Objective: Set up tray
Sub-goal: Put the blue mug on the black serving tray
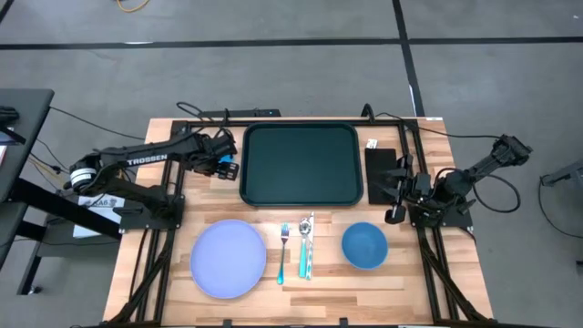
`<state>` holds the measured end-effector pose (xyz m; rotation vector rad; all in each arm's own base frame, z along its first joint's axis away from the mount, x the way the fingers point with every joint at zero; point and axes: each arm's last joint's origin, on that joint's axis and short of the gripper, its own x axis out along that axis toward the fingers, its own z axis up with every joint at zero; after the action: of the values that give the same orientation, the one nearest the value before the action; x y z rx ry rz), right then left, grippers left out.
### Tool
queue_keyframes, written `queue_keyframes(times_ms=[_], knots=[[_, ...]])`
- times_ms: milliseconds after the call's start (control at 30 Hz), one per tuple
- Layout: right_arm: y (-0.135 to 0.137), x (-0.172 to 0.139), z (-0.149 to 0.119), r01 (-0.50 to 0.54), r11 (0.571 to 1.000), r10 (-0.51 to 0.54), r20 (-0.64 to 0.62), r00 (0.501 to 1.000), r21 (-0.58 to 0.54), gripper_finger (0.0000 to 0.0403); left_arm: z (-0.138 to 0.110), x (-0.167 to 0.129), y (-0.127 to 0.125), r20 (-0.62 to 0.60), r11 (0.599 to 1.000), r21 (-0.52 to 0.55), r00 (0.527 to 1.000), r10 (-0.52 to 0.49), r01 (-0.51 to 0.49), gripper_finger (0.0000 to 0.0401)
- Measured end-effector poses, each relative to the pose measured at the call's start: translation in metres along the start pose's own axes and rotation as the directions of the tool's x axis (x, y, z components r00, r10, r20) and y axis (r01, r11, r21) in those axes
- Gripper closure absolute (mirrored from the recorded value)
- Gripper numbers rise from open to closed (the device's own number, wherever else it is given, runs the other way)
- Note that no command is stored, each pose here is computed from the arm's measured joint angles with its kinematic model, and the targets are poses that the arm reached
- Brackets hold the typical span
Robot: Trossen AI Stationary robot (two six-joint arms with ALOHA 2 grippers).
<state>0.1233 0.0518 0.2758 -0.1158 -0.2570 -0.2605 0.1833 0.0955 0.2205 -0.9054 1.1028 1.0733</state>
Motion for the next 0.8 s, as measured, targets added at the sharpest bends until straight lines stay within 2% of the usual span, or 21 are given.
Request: queue_keyframes(times_ms=[233,800], knots=[[0.0,0.0,0.0,0.0,1.0,0.0,0.0,1.0,0.0,0.028,0.001,0.011,-0.002,0.039,0.999,-0.011,0.998,-0.051,0.052,0.0195],[0.0,0.0,0.0,0.0,1.0,0.0,0.0,1.0,0.0,0.028,0.009,0.017,0.009,0.043,0.999,-0.043,0.999,-0.022,0.024,0.0195]])
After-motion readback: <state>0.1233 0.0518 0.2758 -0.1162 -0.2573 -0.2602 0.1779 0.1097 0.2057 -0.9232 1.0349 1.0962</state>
